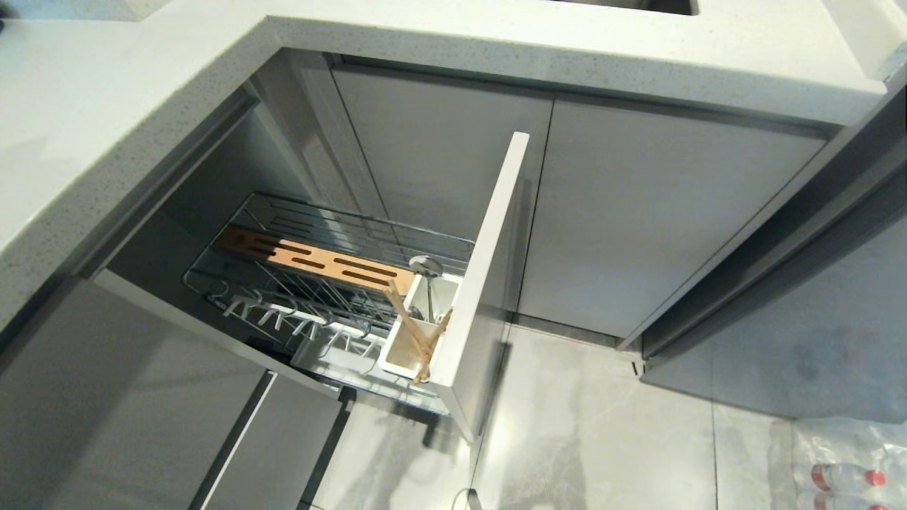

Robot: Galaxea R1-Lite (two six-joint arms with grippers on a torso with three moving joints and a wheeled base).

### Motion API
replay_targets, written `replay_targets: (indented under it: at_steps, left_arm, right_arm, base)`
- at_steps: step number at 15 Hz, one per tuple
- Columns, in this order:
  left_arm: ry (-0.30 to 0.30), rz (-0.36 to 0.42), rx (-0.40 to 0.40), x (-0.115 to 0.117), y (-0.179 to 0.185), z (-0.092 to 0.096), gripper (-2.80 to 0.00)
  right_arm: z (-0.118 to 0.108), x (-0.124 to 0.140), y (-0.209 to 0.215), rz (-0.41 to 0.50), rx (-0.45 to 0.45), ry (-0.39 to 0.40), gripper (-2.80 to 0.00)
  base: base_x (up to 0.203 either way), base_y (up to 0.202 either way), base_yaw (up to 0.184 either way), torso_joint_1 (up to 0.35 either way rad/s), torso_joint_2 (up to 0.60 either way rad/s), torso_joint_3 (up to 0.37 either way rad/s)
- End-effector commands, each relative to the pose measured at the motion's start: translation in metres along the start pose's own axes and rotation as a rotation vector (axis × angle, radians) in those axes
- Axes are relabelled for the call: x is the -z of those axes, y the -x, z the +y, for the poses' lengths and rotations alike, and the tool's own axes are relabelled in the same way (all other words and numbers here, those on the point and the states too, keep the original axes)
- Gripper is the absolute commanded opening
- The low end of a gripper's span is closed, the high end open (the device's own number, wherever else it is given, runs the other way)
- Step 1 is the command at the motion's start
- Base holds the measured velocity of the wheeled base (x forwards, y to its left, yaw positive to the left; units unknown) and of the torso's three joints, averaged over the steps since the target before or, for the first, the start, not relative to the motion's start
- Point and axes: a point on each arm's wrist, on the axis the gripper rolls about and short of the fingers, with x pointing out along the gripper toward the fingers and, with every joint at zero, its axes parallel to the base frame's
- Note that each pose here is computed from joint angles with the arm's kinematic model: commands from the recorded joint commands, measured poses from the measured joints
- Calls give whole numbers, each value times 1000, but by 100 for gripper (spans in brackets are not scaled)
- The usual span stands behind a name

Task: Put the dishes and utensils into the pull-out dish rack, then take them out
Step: Take the bowl out of the cupboard

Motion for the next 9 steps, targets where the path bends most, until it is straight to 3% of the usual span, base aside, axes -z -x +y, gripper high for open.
replay_targets:
  at_steps: [1,5,9]
  left_arm:
    - [-35,98,-29,1,-32,7,-280]
    - [-66,244,-37,8,-87,20,-280]
    - [-70,328,46,16,-102,16,-280]
  right_arm:
    - [0,0,0,2,0,0,-280]
    - [0,0,0,2,0,0,-280]
    - [0,0,0,2,0,0,-280]
  base:
    - [0,0,0,0,0,0]
    - [0,0,0,0,0,0]
    - [0,0,0,0,0,0]
